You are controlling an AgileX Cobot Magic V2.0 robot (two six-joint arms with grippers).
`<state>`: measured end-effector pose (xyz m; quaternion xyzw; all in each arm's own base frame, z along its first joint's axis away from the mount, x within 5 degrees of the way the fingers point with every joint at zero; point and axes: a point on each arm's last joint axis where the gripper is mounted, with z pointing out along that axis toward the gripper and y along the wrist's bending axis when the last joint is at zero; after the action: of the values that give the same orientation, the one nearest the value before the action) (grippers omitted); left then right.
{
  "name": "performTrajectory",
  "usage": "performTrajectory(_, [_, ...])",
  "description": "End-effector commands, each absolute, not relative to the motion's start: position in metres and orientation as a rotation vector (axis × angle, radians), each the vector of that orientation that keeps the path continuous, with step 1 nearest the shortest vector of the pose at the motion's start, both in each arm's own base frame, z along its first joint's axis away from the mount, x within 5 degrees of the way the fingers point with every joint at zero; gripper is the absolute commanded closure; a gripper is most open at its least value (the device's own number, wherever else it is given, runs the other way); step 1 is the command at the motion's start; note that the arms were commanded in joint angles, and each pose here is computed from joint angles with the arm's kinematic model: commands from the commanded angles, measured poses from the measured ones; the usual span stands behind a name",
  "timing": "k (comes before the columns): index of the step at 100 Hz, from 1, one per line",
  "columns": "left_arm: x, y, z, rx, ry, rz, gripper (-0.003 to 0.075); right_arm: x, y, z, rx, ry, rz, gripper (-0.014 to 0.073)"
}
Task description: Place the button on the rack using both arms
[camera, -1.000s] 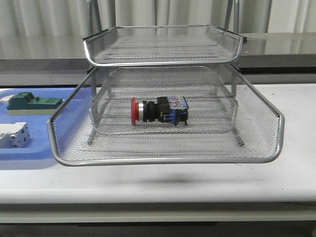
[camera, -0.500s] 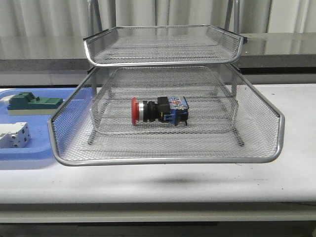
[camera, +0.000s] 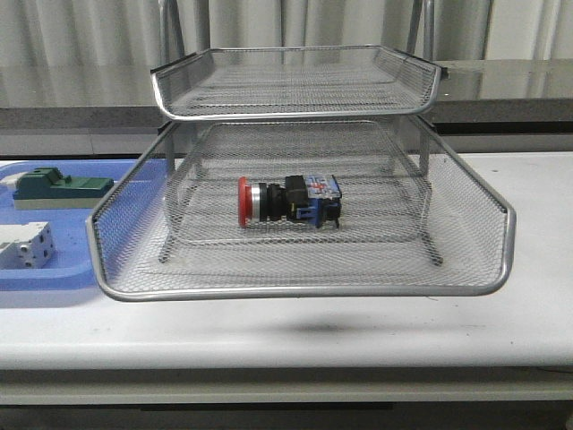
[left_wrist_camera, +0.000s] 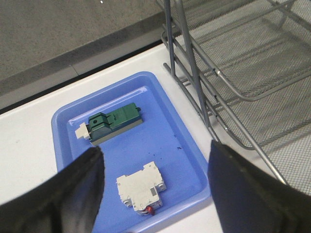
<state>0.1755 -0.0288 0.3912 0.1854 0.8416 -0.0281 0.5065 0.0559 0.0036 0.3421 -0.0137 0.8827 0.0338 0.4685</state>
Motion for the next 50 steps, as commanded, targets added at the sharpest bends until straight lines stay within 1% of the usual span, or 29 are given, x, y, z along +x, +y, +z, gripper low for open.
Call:
performTrajectory(1, [0.154,-0.026,0.397,0.354,1.856,-0.070,0.0281,0.058,0.003,0.355,-0.033,2.078,0.074,0.0704])
performTrajectory(24, [0.102,-0.020,0.355,0.295,1.744,-0.067,0.0281,0.058,0.003,0.355,-0.033,2.078,0.074,0.0704])
performTrajectory(40, [0.075,-0.018,0.326,0.240,1.667,-0.105,0.0282,0.058,0.003,0.355,-0.033,2.078,0.074,0.0704])
performTrajectory(50, [0.059,-0.016,0.312,0.204,1.588,-0.118,0.0281,0.058,0.003,0.355,-0.033,2.078,0.074,0.0704])
